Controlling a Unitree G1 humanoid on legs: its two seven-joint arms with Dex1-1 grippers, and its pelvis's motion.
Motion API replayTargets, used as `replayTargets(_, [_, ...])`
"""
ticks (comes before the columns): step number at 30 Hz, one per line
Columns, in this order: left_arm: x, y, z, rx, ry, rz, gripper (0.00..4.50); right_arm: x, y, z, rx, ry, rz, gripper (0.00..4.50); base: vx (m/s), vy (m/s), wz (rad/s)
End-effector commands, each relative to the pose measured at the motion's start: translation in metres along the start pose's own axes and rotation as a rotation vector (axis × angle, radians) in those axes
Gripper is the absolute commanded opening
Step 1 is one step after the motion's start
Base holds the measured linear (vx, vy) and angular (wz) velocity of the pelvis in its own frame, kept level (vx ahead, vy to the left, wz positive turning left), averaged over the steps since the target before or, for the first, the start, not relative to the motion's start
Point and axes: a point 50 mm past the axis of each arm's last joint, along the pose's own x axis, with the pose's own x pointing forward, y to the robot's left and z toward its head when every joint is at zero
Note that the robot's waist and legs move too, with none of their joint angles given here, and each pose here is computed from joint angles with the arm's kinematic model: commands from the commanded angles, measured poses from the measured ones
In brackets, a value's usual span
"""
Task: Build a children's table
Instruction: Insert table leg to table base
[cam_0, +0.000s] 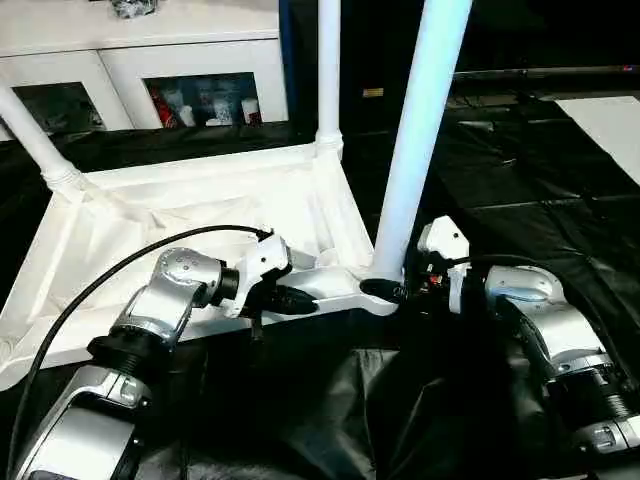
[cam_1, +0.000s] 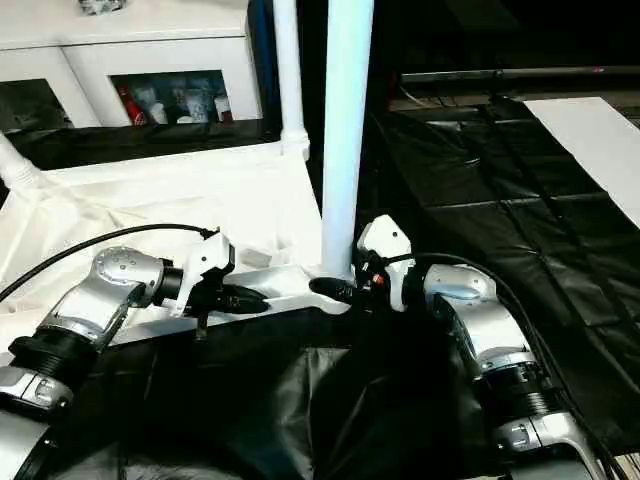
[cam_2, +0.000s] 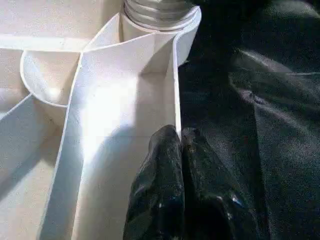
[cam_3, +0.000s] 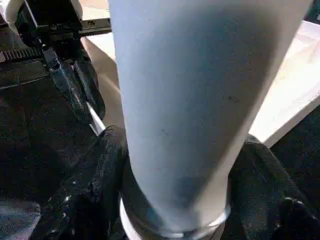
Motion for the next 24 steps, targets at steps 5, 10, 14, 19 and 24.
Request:
replayTargets(5, [-0.001, 0.0, 0.014, 0.056, -0.075, -0.031, 0.0, 0.005, 0.011, -0.009, 0.004, 0.057, 0.08, 2.56, 0.0, 0.0, 0.0])
replayTargets(10, [-0.001, 0.0, 0.012, 0.049, -0.068, -0.042, 0.0, 0.006, 0.013, -0.019, 0.052, 0.064, 0.062, 2.56, 0.0, 0.0, 0.0])
replayTargets(14, [0.005, 0.008, 0.014, 0.029, -0.062, 0.078, 0.0, 0.014, 0.001, -0.029, 0.194, 0.018, -0.15, 2.56, 0.0, 0.0, 0.0])
replayTargets(19, [0.019, 0.022, 0.017, -0.05, -0.041, 0.271, 0.0, 0.032, -0.016, -0.039, 0.362, -0.01, -0.487, 2.44, 0.0, 0.0, 0.0])
replayTargets(24, [0.038, 0.034, 0.023, -0.169, 0.006, 0.486, 0.0, 0.05, -0.026, -0.044, 0.416, 0.067, -0.815, 2.42, 0.0, 0.0, 0.0])
